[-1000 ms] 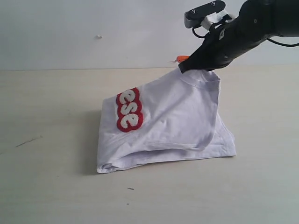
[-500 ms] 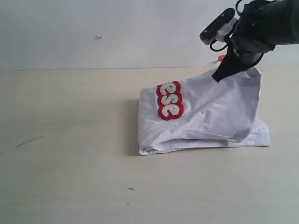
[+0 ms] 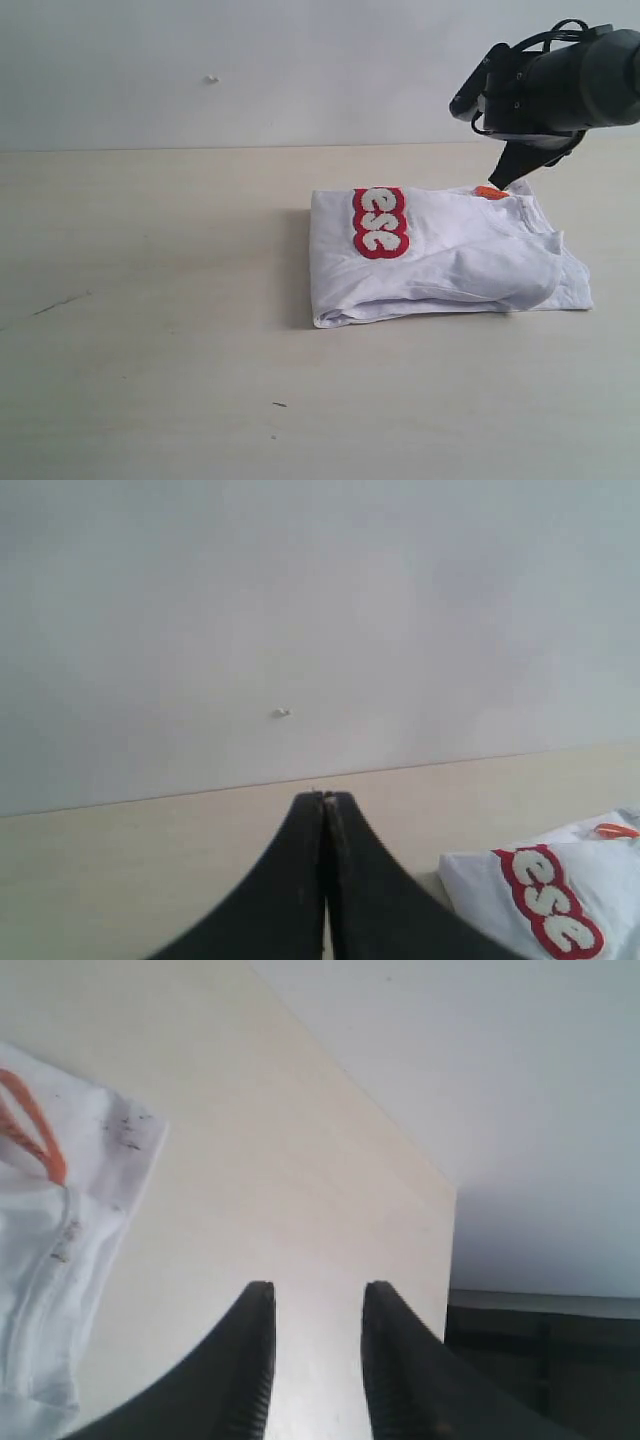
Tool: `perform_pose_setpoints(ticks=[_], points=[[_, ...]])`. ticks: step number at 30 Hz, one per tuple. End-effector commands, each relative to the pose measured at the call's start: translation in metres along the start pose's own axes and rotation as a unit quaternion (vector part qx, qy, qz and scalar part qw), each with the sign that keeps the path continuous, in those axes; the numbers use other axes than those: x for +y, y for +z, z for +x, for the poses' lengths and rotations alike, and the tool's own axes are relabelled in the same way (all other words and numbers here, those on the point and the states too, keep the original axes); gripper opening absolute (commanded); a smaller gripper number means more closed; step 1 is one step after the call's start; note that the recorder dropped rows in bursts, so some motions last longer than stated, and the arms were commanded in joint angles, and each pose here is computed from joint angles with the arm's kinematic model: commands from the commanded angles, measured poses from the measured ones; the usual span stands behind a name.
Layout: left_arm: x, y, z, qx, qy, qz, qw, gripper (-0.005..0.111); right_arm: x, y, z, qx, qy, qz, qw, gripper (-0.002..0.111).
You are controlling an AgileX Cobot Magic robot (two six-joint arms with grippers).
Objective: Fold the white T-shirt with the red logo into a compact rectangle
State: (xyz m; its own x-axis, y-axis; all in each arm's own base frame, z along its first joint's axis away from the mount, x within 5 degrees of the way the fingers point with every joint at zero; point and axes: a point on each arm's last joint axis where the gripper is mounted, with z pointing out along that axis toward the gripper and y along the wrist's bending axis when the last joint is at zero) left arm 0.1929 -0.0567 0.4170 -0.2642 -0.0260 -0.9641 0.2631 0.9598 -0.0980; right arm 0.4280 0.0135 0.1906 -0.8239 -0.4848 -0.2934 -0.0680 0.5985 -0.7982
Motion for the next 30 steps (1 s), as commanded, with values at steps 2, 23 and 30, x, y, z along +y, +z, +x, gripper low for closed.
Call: perform_pose_setpoints(ticks=[2,23,30], points=[[0.000,-0.001,0.000,-0.006,-0.011,0.002,1.000,0.000,0.004,0.001,0.000,0.006,0.050,-0.030,0.998,0.023],[0.000,-0.002,0.000,-0.005,-0.016,0.004,1.000,0.000,0.153,-0.016,-0.015,0.017,0.068,-0.423,0.903,0.000],[-0.001,-0.005,-0.001,-0.011,-0.020,0.006,1.000,0.000,0.190,-0.072,-0.043,0.035,0.088,-0.495,0.864,0.000]])
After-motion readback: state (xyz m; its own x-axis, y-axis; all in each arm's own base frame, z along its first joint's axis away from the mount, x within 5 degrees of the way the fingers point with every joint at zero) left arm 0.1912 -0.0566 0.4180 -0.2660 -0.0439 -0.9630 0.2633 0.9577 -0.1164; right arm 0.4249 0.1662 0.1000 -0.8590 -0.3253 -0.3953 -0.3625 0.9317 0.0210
